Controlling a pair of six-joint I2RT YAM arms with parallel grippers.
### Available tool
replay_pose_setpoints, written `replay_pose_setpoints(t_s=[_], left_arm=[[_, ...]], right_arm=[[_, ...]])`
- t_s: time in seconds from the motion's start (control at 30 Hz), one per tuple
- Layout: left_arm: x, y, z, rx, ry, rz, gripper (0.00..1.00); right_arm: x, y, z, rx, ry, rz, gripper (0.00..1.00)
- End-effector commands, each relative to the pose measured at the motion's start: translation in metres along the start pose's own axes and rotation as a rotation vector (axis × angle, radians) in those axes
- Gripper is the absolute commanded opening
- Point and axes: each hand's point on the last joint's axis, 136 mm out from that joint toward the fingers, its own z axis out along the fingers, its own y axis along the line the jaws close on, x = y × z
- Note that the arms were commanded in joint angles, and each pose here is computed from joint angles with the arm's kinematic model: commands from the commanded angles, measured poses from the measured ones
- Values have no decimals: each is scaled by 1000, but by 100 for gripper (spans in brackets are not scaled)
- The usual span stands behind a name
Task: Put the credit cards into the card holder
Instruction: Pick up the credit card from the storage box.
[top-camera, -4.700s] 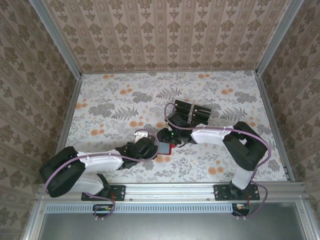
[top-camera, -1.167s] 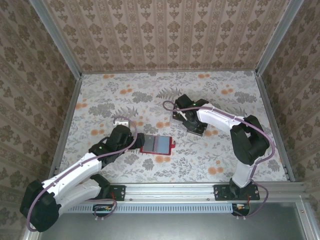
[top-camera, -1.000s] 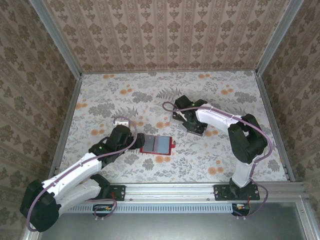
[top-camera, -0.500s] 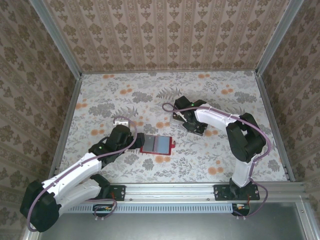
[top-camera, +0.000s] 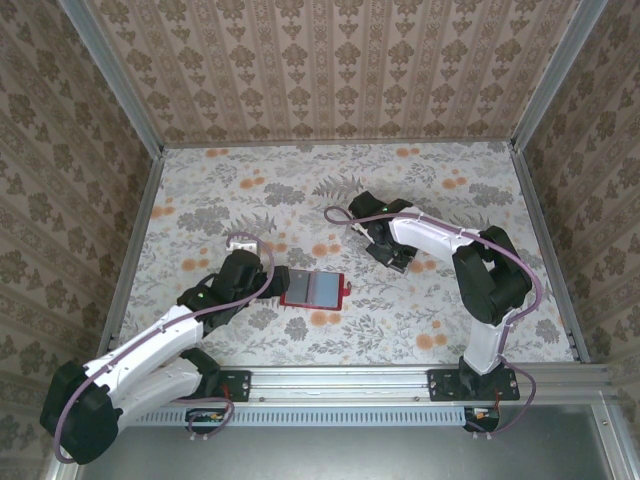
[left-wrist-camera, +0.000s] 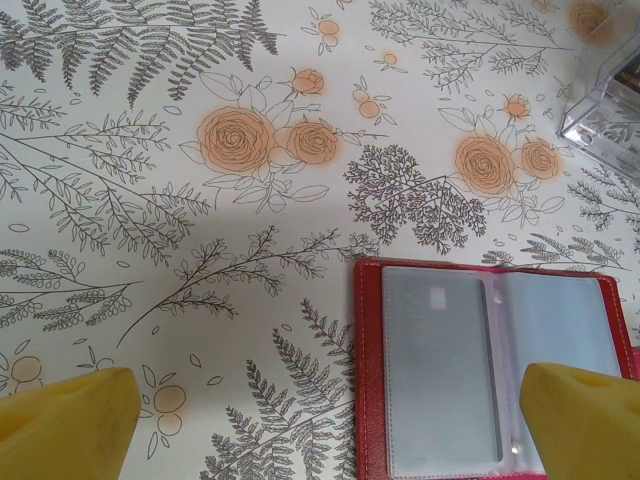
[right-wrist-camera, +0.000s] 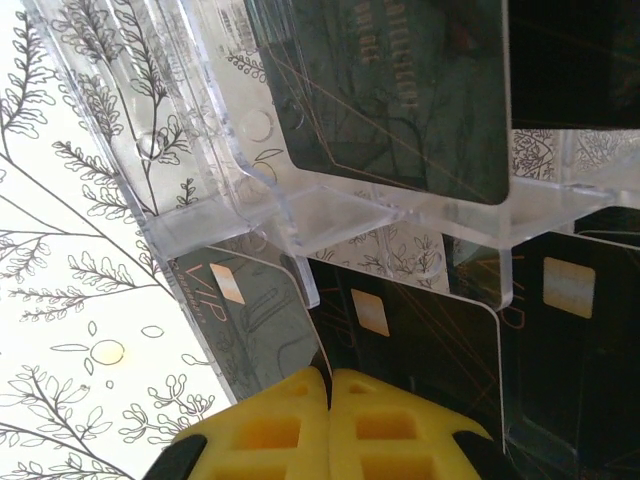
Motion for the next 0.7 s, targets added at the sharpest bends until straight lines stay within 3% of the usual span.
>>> replay_pose_setpoints(t_s=[0.0,0.17,0.67], left_arm=[[-10,-5,-3,21,-28,7,100],[-10,-6,-3,25,-26,5,100],[-11,-8,-3,33,-26,7,100]], right_arm=[[10,6,3,-31,38,-24,4],[3,3,-6,-28,1,-40,0],[-17,-3,-42,-70,-117,-45,0]])
